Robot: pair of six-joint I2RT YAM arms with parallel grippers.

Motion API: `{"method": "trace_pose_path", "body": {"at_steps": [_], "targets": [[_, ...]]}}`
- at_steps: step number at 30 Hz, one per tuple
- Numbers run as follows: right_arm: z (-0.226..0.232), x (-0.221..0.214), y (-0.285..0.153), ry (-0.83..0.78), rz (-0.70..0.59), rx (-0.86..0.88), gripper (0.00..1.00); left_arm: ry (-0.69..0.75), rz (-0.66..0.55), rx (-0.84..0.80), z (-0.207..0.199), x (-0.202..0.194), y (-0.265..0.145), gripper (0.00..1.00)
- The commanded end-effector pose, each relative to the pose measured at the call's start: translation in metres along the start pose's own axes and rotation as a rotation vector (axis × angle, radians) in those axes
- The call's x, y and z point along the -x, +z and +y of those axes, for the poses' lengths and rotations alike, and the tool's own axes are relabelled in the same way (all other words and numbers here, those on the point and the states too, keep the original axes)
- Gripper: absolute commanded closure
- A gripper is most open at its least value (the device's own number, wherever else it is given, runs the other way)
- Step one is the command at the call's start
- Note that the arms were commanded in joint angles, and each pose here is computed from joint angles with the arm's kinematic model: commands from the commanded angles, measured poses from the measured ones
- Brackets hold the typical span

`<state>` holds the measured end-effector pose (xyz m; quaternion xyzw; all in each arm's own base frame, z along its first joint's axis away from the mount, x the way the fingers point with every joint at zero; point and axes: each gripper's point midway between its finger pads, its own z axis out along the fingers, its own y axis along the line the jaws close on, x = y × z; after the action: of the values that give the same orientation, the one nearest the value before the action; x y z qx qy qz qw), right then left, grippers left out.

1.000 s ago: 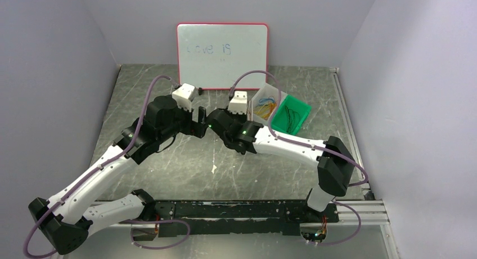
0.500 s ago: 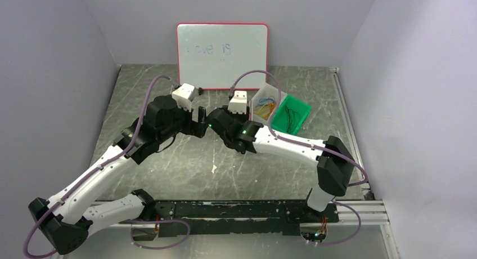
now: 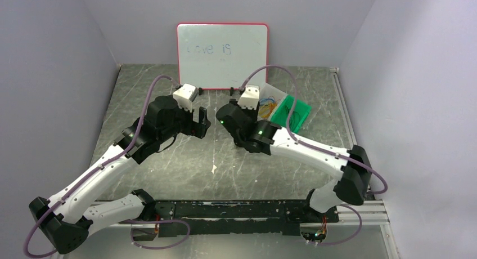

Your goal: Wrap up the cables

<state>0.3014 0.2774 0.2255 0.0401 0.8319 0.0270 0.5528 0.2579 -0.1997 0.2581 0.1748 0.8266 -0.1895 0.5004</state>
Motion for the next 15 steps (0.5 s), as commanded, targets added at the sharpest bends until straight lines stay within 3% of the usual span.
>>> {"method": "trace_pose_path", "body": {"at_steps": [1,9,15], "targets": [[-0.021,0.03,-0.012,0.025,-0.085,-0.035,0.47,0.002,-0.023,-0.02,-0.006,0.01,-0.002,0.05],[-0.076,0.067,-0.017,0.013,-0.145,-0.107,0.49,0.003,-0.026,-0.019,-0.005,0.01,-0.003,0.05],[-0.116,0.069,0.006,-0.006,-0.072,-0.082,0.51,-0.001,-0.024,-0.022,-0.006,0.009,-0.002,0.05]]}}
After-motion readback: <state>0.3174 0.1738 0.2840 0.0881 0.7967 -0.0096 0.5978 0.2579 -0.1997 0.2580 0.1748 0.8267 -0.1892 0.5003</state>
